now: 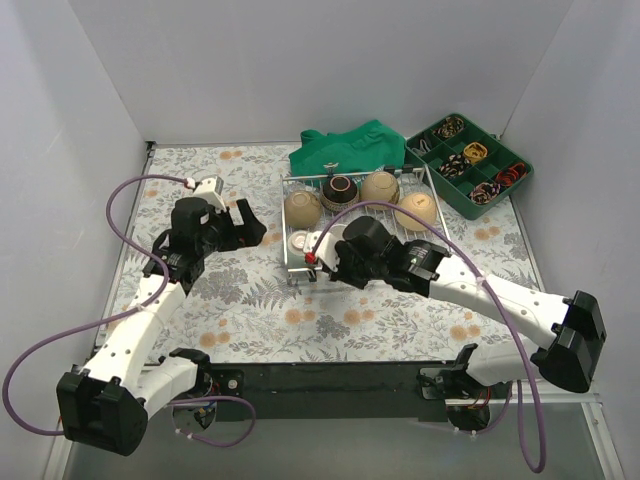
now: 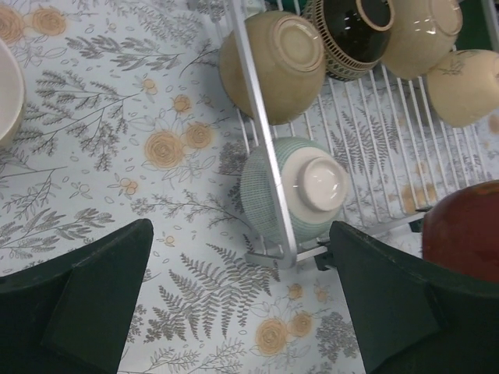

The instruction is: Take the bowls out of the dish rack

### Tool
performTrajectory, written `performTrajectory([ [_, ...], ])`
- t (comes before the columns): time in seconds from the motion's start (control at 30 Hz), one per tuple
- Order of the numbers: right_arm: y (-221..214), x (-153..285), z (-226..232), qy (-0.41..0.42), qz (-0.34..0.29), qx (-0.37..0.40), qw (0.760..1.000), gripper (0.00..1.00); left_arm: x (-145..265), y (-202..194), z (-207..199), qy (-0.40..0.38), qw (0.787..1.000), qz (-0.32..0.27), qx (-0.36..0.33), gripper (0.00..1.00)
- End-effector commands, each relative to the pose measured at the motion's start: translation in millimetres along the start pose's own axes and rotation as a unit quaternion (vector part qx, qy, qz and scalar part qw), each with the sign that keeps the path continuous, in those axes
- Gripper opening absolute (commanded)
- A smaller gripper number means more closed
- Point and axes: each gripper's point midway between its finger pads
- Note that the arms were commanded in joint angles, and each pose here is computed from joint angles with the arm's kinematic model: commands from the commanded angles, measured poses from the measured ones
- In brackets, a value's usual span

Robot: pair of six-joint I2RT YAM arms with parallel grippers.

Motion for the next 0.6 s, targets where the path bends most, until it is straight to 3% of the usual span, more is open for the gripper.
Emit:
performTrajectory([
  [0.0,12.9,23.1,-8.9,-0.061,0.025,0.11,0.992,0.01,21.1,5.7,-35.0,-0.046,0.998,0.047,0.019,0.98],
  [0.27,7.9,11.8,14.6,-0.051,0.085,0.196,0.976,0.01,36.8,-9.9,-78.2,-0.074,0.987,0.139,0.016,0.96],
  [0.57,7.0,3.4,39.8,-0.003,0.081,0.222,0.972,0.01,32.4,-54.2,-120.9,-0.072,0.977,0.199,-0.033,0.9],
])
Point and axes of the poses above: each gripper's point midway between its finger pads, its own x axis back along the fingers, its own z axis along the line the jaws close on, y = z × x, and after that the axes turned 10 degrees about x, right-handed
